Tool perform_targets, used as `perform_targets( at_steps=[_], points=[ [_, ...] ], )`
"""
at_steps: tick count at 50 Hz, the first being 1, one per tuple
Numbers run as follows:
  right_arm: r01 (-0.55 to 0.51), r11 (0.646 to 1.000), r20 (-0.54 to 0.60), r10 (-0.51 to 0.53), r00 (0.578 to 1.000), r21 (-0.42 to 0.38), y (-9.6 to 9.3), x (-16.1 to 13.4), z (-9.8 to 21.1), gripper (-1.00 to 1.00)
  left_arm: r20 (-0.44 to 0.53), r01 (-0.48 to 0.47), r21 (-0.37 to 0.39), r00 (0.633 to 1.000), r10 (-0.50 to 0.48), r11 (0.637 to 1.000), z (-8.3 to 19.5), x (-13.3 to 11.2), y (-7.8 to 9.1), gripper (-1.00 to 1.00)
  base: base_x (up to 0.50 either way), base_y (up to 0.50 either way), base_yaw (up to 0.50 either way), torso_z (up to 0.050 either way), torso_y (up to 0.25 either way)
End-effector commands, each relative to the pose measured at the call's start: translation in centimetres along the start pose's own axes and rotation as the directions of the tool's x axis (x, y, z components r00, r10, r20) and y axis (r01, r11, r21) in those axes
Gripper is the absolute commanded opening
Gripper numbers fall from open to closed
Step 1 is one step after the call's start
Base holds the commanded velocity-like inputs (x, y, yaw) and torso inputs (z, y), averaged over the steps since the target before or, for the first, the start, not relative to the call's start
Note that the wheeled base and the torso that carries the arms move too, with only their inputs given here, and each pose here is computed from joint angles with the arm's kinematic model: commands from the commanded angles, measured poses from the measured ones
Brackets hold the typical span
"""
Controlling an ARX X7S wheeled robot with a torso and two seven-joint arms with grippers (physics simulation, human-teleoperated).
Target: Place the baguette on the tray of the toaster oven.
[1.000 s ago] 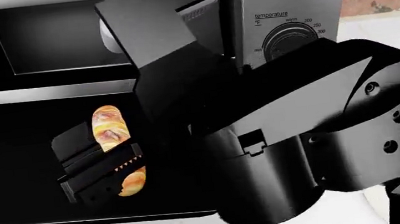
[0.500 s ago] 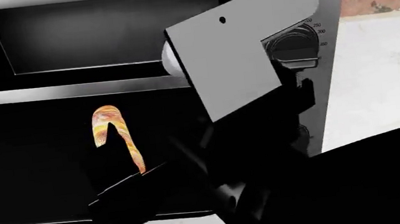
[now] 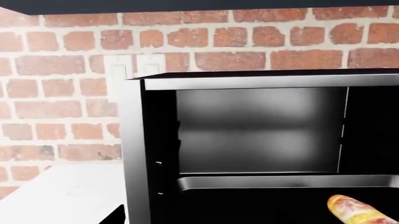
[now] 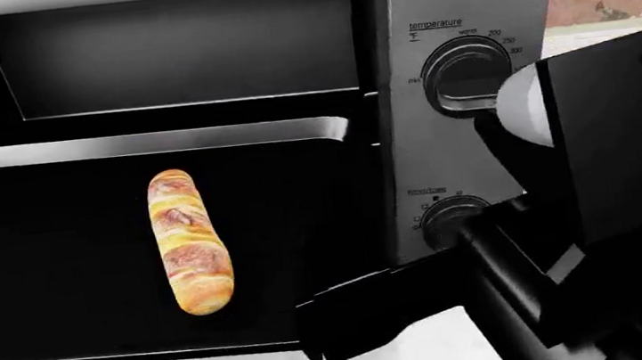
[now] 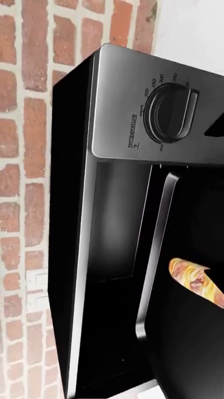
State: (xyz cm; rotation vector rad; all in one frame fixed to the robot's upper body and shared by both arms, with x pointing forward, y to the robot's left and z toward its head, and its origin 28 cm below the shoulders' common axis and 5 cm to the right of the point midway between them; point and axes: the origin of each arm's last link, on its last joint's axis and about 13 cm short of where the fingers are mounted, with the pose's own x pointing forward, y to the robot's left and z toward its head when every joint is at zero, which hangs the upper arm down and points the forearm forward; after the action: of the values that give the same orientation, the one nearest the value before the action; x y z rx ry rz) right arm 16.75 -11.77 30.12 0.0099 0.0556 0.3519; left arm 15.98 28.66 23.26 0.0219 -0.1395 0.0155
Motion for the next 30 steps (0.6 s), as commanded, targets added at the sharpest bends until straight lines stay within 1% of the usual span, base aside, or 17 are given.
perform_targets(
  at_steps=[1,2,6,11,13,14,16,18,19,23,27,30],
  points=[
    [0.112,0.994,0.034,-0.112,0.993,0.01,-1.6,-1.4,-0.2,1.0,-0.002,0.008,0.002,1.0,-0.008,1.0,-0.1,0.5,-0.4,1.0,0.0,0.0,0.0,0.0,0.0],
    [0.129,0.992,0.034,-0.129,0.991,-0.002,-1.9,-1.4,-0.2,1.0,-0.003,0.005,0.001,1.0,-0.005,1.0,-0.2,0.4,-0.3,1.0,0.0,0.0,0.0,0.0,0.0],
    [0.155,0.988,0.039,-0.155,0.987,-0.001,-2.6,-1.5,-0.4,1.0,-0.009,0.005,0.003,1.0,-0.005,1.0,-0.4,0.3,-0.3,1.0,0.0,0.0,0.0,0.0,0.0],
    [0.167,0.986,0.043,-0.167,0.985,0.003,-2.8,-1.6,-0.6,1.0,-0.01,0.005,0.005,1.0,-0.005,1.0,-0.6,0.1,-0.6,1.0,0.0,0.0,0.0,0.0,0.0],
    [0.173,0.985,0.047,-0.173,0.984,0.002,-2.9,-1.5,-0.8,1.0,-0.008,0.005,0.009,1.0,-0.005,1.0,-0.5,-0.2,-0.4,1.0,0.0,0.0,0.0,0.0,0.0],
    [0.175,0.984,0.053,-0.176,0.983,0.017,-2.8,-1.5,-0.7,1.0,-0.007,0.002,0.006,1.0,-0.002,1.0,-0.4,-0.2,-0.5,1.0,0.0,0.0,0.0,0.0,0.0],
    [0.22,0.974,0.055,-0.217,0.974,-0.054,-2.7,-1.4,-0.9,1.0,-0.004,0.001,0.007,1.0,-0.001,1.0,-0.2,-0.3,-0.3,1.0,0.0,0.0,0.0,0.0,0.0],
    [0.217,0.976,0.058,-0.214,0.975,-0.038,-2.7,-1.6,-0.6,1.0,-0.001,0.002,0.008,1.0,-0.002,1.0,0.0,-0.1,-0.4,1.0,0.0,0.0,0.0,0.0,0.0],
    [0.231,0.972,0.065,-0.228,0.972,-0.044,-2.7,-1.6,-0.4,1.0,0.004,0.004,0.01,1.0,-0.004,1.0,0.1,-0.1,-0.4,1.0,0.0,0.0,0.0,0.0,0.0],
    [0.235,0.972,0.085,-0.232,0.969,-0.03,-2.7,-1.8,0.5,1.0,0.025,0.002,0.01,1.0,-0.002,1.0,0.8,0.1,-0.5,1.0,0.0,0.0,0.0,0.0,0.0],
    [0.226,0.974,0.087,-0.223,0.971,-0.027,-2.6,-1.7,0.4,1.0,0.037,0.001,0.012,0.999,-0.001,1.0,1.4,-0.1,-0.2,1.0,0.0,0.0,0.0,0.0,0.0],
    [0.217,0.976,0.092,-0.214,0.973,-0.02,-2.6,-1.7,0.6,1.0,0.055,-0.003,0.001,0.999,0.003,1.0,2.1,0.4,-0.5,1.0,0.0,0.0,0.0,0.0,0.0]
  ],
)
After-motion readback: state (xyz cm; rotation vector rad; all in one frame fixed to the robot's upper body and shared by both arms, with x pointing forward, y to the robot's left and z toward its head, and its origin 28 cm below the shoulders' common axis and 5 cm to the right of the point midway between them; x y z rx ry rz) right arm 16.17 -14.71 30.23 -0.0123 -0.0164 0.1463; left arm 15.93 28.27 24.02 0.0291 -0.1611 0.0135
